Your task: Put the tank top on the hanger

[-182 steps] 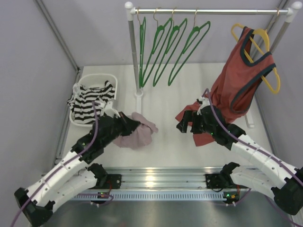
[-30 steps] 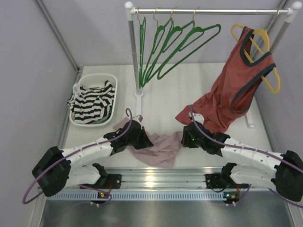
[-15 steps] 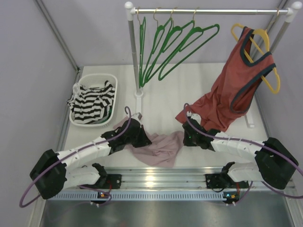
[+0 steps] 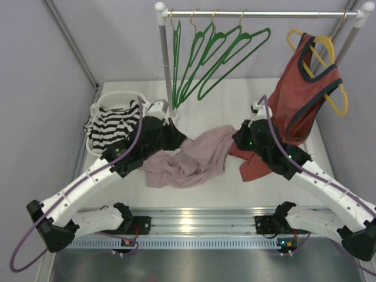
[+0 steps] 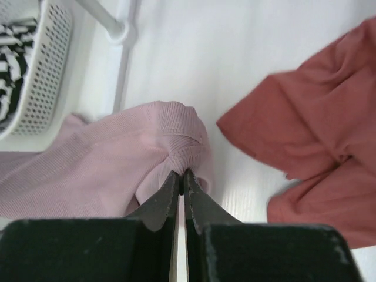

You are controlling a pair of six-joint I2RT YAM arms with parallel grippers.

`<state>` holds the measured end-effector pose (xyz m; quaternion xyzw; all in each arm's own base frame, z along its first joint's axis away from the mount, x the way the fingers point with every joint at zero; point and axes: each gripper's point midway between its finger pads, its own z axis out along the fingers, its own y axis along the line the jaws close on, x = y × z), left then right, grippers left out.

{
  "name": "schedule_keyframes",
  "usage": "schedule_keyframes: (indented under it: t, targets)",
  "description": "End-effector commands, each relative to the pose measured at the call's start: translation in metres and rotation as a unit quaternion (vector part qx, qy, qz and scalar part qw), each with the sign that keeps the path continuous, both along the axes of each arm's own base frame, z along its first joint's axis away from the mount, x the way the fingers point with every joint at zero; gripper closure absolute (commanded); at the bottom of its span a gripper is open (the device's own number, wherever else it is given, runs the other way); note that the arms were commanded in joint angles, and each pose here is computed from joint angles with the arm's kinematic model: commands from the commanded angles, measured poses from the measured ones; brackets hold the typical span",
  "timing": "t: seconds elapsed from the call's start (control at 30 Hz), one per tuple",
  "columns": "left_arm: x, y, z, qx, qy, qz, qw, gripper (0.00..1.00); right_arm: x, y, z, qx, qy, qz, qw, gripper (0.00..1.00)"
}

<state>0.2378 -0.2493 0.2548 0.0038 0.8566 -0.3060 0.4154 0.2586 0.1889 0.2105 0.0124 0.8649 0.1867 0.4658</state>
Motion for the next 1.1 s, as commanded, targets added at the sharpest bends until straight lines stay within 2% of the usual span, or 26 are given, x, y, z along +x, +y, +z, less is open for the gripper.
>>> schedule_keyframes:
  t: [0.0,0.07,0.1,0.17,0.2,0.3,0.5,0.63,0.77,0.87,0.93,0.97,1.03,1.07]
  targets:
    - [0.018,0.021,0.078,0.020,-0.091,0.033,0.995,1.00,0.011,-0.028,0.086,0.003,-0.084,-0.035,0.996,1.00]
    - [0.022,0.028,0.101,0.038,-0.115,0.042,0.992,1.00,0.010,-0.035,0.110,-0.004,-0.103,-0.039,0.994,1.00]
    - [0.026,0.027,0.131,0.026,-0.138,0.045,0.989,1.00,0.010,-0.039,0.140,0.011,-0.127,-0.044,0.991,1.00]
    - [0.031,0.030,0.158,0.031,-0.165,0.048,0.985,1.00,0.009,-0.044,0.163,0.008,-0.145,-0.046,0.988,1.00]
    - [0.033,0.031,0.183,0.024,-0.183,0.054,0.981,1.00,0.008,-0.047,0.189,0.022,-0.167,-0.049,0.984,1.00]
    - [0.036,0.031,0.220,0.016,-0.215,0.054,0.975,1.00,0.009,-0.048,0.223,0.026,-0.192,-0.048,0.980,1.00]
    - [0.039,0.035,0.252,0.014,-0.248,0.061,0.967,1.00,0.012,-0.053,0.273,0.028,-0.234,-0.051,0.970,1.00]
    - [0.041,0.042,0.254,0.019,-0.253,0.072,0.965,1.00,0.022,-0.045,0.287,0.020,-0.240,-0.041,0.970,1.00]
    - [0.040,0.033,0.224,0.024,-0.222,0.053,0.973,1.00,0.019,-0.033,0.283,0.038,-0.234,-0.016,0.971,1.00]
    - [0.035,0.026,0.176,0.026,-0.176,0.039,0.983,1.00,0.016,-0.027,0.244,0.046,-0.200,-0.005,0.979,1.00]
    - [0.026,0.018,0.131,0.014,-0.132,0.023,0.991,1.00,0.009,-0.026,0.196,0.039,-0.162,0.001,0.986,1.00]
    - [0.020,0.017,0.090,0.026,-0.099,0.014,0.995,1.00,0.008,-0.021,0.152,0.035,-0.122,0.006,0.992,1.00]
    - [0.011,0.007,0.058,-0.003,-0.062,0.000,0.998,1.00,-0.003,-0.023,0.119,0.048,-0.097,0.008,0.994,1.00]
    - [0.002,0.009,0.010,0.013,-0.024,-0.008,1.000,1.00,-0.011,-0.014,0.070,0.053,-0.048,0.022,0.997,1.00]
